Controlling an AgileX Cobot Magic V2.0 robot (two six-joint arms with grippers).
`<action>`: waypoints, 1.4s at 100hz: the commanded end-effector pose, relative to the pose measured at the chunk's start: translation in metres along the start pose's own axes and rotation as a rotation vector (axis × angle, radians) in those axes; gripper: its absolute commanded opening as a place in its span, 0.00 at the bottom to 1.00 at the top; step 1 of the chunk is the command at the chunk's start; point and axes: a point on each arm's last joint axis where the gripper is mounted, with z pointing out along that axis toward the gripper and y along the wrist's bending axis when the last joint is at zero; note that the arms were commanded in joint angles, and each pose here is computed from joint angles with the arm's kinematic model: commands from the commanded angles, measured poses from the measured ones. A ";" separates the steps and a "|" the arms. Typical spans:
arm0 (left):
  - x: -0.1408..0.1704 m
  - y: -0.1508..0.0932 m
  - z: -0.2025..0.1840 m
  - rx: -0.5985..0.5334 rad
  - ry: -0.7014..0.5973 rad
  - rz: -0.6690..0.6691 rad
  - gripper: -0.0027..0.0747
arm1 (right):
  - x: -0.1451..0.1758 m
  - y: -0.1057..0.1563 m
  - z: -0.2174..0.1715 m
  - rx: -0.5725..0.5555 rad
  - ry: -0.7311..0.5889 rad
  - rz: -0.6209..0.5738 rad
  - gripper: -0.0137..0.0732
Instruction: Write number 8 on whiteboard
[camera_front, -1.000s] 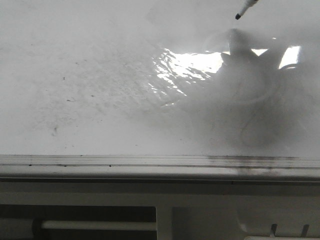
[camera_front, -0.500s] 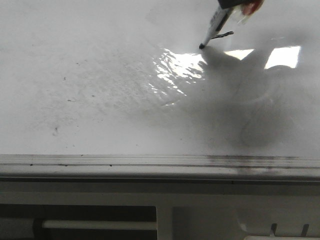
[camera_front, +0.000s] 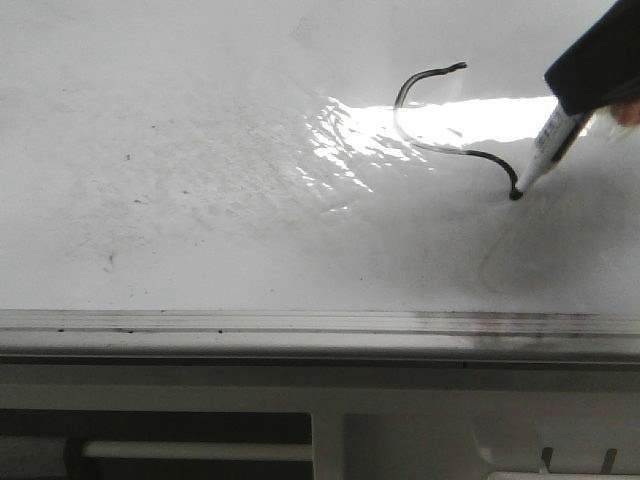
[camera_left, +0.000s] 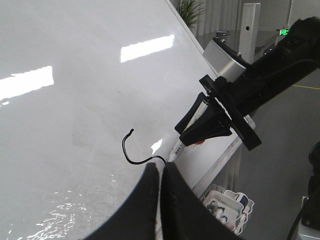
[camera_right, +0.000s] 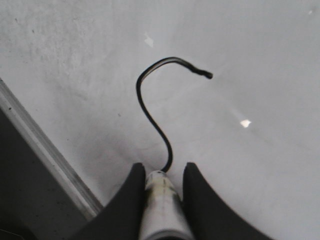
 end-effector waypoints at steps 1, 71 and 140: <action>-0.015 0.003 -0.001 -0.032 -0.089 -0.025 0.01 | -0.010 0.000 0.005 0.003 -0.106 0.013 0.11; -0.015 0.003 -0.001 -0.032 -0.089 -0.025 0.01 | -0.053 -0.036 0.003 0.135 -0.186 0.034 0.11; 0.016 -0.010 0.077 0.150 0.342 0.042 0.62 | -0.086 0.070 -0.041 -0.379 -0.155 -0.238 0.07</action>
